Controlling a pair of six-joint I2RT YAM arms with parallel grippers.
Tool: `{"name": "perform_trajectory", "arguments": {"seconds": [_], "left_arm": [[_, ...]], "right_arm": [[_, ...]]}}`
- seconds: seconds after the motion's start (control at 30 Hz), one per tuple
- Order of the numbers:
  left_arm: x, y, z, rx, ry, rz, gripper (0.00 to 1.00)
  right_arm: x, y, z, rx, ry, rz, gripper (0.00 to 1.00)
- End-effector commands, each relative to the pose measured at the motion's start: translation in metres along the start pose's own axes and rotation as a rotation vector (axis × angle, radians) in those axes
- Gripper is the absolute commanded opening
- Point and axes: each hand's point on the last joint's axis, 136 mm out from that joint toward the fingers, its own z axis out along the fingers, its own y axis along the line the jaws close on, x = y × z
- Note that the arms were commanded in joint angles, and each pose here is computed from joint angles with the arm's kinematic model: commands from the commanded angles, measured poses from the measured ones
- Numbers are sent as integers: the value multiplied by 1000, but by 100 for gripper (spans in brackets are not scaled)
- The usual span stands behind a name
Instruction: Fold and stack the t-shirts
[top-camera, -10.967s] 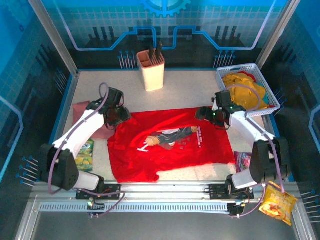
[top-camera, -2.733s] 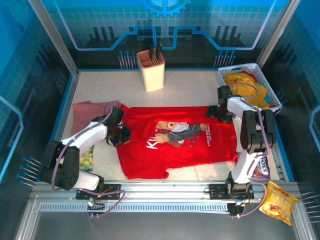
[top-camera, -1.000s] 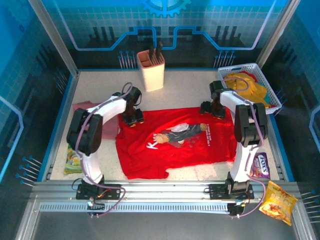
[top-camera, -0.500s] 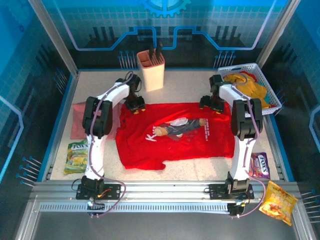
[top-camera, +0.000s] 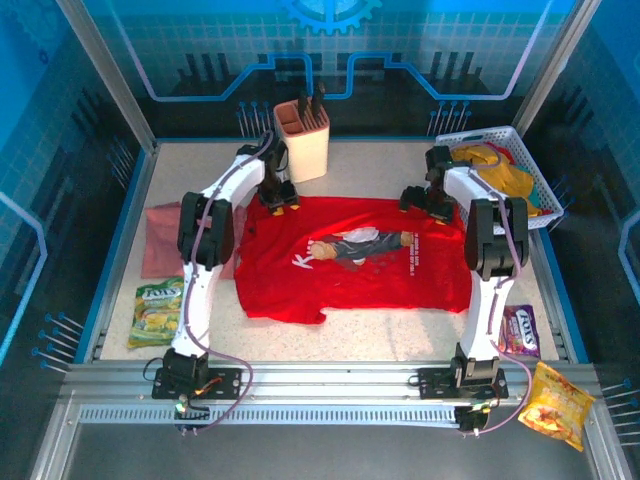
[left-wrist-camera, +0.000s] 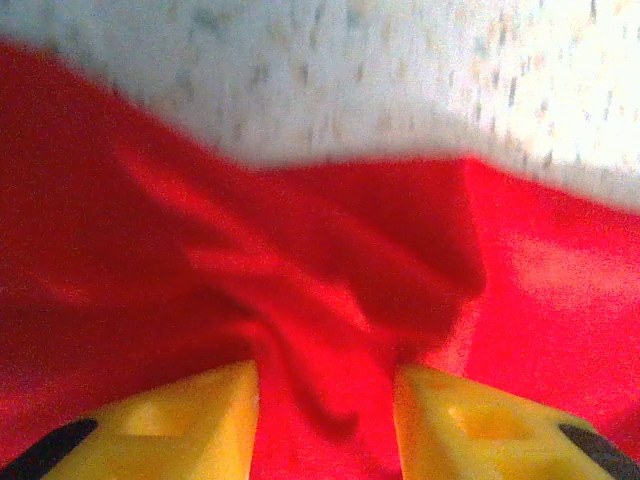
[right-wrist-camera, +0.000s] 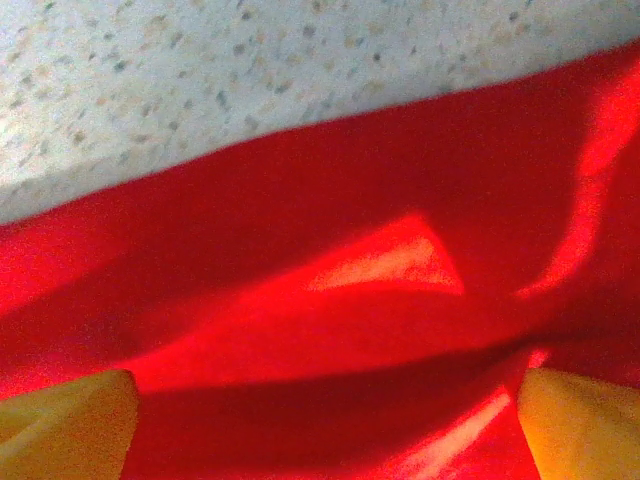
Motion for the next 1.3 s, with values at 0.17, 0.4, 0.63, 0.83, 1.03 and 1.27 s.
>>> {"name": "perform_trajectory", "arguments": {"seconds": [0.17,0.4,0.63,0.83,1.03,1.27], "left_arm": [[58,-5,-124,68,-146,65,46],[132,27,-148,120,-176,44,62],[225,76,-126,168,-93,-111,63],[277,102,-103,212,-66,-245,66],[288,112,-76,217,-54,-304,65],[281,115,-64,185,-68,-305,65]], "right_arm": [[21,36,-89,-120,-151,-111,100],[73,26,-124,-162,-178,-85,100],[139,-24,-120,-55,-160,4,99],[184,-75,-104,-21,-116,160,98],[214,-103,-101,16,-82,270,92],[238,-114,-84,43,-28,395,83]]}}
